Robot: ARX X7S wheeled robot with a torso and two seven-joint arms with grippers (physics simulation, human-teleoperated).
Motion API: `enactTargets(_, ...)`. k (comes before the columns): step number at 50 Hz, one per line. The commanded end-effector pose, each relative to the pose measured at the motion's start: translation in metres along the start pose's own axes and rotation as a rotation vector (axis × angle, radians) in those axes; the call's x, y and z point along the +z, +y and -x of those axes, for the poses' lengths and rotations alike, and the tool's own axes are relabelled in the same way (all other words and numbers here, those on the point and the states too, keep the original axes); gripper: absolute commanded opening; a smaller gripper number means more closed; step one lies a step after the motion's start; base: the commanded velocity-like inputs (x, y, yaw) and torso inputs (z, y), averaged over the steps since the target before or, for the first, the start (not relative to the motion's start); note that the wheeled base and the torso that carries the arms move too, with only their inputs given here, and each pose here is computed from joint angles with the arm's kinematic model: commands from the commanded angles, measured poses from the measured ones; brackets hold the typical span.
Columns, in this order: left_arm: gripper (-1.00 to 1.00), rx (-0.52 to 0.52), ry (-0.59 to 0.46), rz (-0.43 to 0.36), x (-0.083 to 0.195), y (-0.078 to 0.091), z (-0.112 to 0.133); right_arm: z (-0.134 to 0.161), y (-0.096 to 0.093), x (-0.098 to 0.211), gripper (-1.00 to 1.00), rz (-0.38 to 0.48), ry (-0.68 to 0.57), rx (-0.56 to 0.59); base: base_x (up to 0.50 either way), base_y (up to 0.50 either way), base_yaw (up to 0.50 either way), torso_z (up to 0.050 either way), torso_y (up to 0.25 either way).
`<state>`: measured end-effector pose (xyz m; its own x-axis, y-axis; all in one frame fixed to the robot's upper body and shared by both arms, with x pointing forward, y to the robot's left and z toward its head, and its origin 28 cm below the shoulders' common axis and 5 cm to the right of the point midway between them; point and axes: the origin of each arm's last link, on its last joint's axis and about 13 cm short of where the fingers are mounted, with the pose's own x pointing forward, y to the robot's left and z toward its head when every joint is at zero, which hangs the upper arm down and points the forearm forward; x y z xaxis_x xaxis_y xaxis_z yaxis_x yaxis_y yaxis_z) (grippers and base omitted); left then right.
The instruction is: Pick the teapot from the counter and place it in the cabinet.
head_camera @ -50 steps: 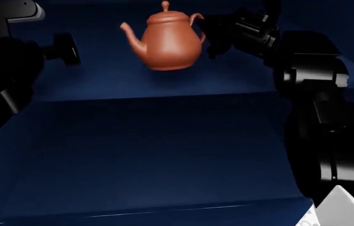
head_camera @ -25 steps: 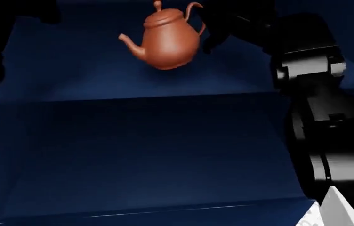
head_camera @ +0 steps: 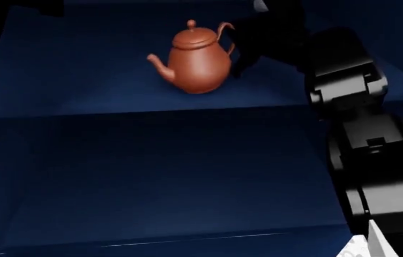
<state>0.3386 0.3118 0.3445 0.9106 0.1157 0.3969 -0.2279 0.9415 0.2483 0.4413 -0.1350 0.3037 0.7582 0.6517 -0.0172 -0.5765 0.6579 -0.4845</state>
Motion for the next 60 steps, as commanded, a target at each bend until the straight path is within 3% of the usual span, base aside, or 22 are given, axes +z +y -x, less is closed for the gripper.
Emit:
enactTargets(1,1.00,-0.005,-0.004,-0.001,0.001,-0.001,-0.001,-0.001,0.008,-0.013,-1.00,-0.019,0.087,0.037,0.00,0.00,0.00,0.000,0.000)
enactTargets(2,1.00,-0.005,-0.004,-0.001,0.001,-0.001,0.000,-0.001,0.008,-0.014,-1.00,-0.027,0.092,0.038,0.00,0.00,0.00,0.000,0.000)
enactTargets(3,1.00,-0.005,-0.004,-0.001,0.001,-0.001,0.000,-0.001,0.008,-0.015,1.00,-0.034,0.096,0.038,0.00,0.00,0.00,0.000,0.000)
enactTargets(32,1.00,-0.025,0.018,0.012,-0.002,-0.003,-0.001,0.009,-0.001,-0.017,1.00,-0.103,0.093,-0.009,0.00,0.00,0.00,0.000,0.000)
enactTargets(46,1.00,-0.040,0.028,0.015,-0.003,-0.005,-0.003,0.018,-0.011,-0.015,1.00,-0.066,0.026,0.054,0.00,0.00,0.00,0.000,0.000)
enactTargets(60,1.00,-0.082,0.066,-0.025,-0.002,-0.002,0.004,0.027,-0.023,-0.009,1.00,-0.067,-0.018,0.025,0.00,0.00,0.00,0.000,0.000)
